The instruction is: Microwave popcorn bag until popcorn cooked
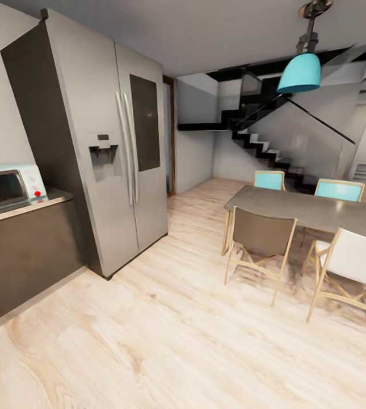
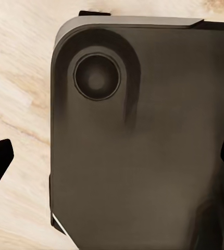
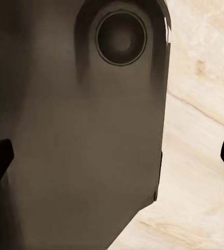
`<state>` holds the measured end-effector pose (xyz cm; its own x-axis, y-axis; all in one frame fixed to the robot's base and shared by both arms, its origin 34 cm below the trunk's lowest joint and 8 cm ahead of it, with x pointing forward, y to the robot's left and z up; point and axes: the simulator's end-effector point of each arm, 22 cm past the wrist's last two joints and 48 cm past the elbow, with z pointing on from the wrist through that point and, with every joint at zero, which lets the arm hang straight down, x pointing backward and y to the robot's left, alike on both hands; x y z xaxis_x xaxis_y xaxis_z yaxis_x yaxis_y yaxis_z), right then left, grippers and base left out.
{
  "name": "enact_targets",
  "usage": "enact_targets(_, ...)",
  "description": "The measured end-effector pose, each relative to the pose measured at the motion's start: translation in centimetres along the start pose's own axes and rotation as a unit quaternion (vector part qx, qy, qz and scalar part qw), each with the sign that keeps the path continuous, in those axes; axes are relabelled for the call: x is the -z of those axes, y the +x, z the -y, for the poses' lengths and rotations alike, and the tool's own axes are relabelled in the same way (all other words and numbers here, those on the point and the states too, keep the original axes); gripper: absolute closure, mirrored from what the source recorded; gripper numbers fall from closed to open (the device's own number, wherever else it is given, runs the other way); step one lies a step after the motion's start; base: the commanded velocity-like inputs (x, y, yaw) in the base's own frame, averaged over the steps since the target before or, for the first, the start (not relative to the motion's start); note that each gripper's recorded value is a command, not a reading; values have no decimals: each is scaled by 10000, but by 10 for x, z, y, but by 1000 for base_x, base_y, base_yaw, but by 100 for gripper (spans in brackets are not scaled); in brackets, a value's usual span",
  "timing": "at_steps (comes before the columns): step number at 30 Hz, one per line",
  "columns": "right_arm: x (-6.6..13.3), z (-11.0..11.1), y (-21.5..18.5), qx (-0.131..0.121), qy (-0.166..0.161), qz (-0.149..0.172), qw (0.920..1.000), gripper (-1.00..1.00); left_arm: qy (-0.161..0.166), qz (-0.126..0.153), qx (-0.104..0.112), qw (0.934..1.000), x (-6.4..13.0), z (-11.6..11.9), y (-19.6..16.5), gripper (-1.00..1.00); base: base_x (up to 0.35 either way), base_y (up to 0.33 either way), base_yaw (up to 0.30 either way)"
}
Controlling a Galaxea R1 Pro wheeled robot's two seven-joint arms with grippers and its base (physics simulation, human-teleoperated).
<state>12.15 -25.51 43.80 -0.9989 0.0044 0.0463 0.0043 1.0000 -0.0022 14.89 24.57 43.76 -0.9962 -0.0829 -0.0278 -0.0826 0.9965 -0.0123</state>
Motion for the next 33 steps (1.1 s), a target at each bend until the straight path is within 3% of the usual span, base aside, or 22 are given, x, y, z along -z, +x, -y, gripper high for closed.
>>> enact_targets(33, 0, 1, -9, -8, 7, 200, 9998, -100, -26, 36, -5, 10000, 0, 0, -2, -100, 0, 0, 269)
